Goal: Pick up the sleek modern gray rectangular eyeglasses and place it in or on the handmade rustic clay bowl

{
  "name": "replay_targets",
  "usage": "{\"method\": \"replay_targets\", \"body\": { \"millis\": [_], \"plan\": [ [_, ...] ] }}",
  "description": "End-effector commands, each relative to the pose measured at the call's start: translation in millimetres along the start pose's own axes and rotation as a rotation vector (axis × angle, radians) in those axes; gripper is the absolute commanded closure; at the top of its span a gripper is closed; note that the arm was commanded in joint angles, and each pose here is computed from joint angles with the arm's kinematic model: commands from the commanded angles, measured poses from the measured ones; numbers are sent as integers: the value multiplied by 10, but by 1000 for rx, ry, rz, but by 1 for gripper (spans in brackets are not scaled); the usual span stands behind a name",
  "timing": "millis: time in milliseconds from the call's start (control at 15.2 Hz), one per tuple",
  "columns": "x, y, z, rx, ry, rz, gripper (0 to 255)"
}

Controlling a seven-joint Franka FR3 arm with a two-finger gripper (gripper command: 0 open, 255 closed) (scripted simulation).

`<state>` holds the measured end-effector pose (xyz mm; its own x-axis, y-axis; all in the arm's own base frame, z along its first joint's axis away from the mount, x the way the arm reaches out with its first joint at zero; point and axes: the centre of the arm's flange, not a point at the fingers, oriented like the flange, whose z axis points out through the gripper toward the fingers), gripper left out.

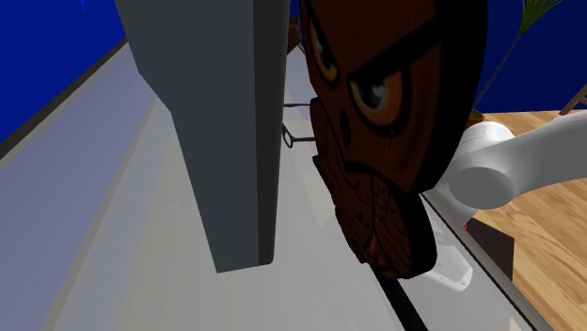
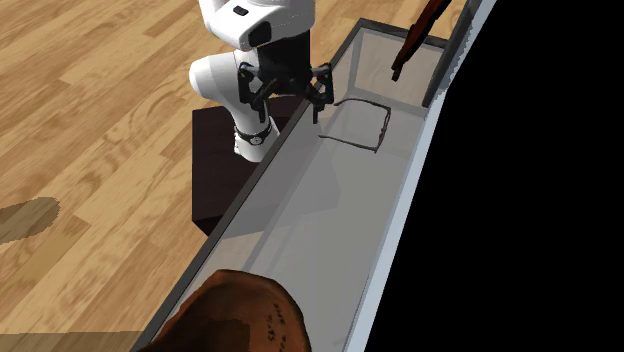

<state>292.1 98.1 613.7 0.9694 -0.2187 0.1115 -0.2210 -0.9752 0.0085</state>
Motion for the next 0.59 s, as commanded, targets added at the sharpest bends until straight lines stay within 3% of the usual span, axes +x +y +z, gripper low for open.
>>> {"method": "replay_targets", "body": {
  "millis": [0,528],
  "plan": [
    [-104,-259,-4,-4,-4,8,0],
    [-442,-1271,67,-19,-20,35,0]
  ]
}}
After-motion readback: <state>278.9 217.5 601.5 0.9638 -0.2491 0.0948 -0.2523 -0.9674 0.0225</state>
